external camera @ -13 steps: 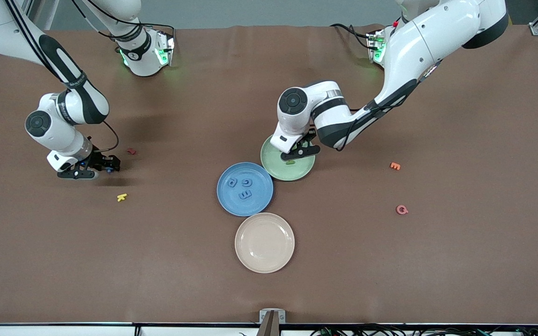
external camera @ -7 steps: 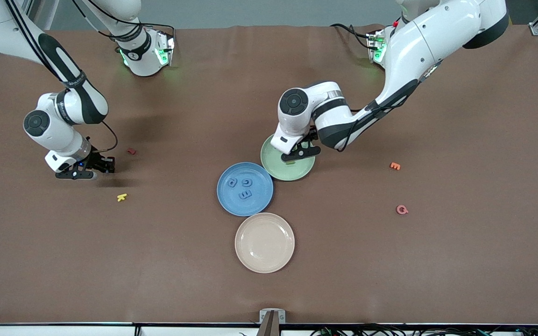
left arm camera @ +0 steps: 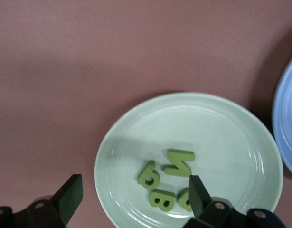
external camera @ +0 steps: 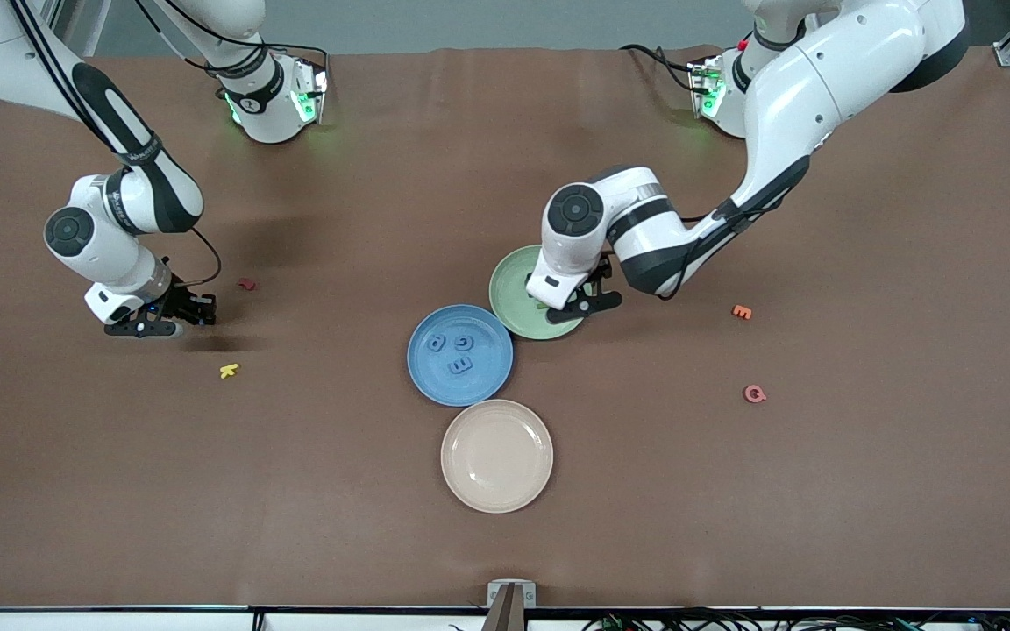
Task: Sort letters by color into matching plates
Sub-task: 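Place the blue plus on the blue plate while the left arm returns to rest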
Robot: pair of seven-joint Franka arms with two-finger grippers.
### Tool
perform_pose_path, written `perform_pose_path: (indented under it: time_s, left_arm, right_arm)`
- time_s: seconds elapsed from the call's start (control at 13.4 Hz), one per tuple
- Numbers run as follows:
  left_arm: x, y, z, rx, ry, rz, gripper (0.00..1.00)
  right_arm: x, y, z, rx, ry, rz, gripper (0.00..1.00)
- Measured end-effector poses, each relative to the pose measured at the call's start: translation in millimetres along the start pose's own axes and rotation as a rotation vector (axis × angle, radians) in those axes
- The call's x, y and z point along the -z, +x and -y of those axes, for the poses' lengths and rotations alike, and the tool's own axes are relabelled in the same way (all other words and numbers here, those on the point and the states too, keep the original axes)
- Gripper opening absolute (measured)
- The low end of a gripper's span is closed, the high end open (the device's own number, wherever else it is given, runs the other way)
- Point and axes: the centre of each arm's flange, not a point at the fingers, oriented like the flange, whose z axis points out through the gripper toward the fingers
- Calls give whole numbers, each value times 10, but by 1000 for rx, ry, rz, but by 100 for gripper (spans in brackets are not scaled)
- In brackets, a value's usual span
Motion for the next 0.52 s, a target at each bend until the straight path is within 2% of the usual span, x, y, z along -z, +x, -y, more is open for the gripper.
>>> perform_pose_path:
  time_s: [0.22, 0.52]
  left_arm:
    - [103, 150, 87, -23, -12, -8, 99]
    - [381, 288, 240, -100, -51, 53, 99]
  right_arm:
    - [49, 130, 398, -25, 16, -20, 34]
    - [225, 352, 1397, -119, 3, -12, 34]
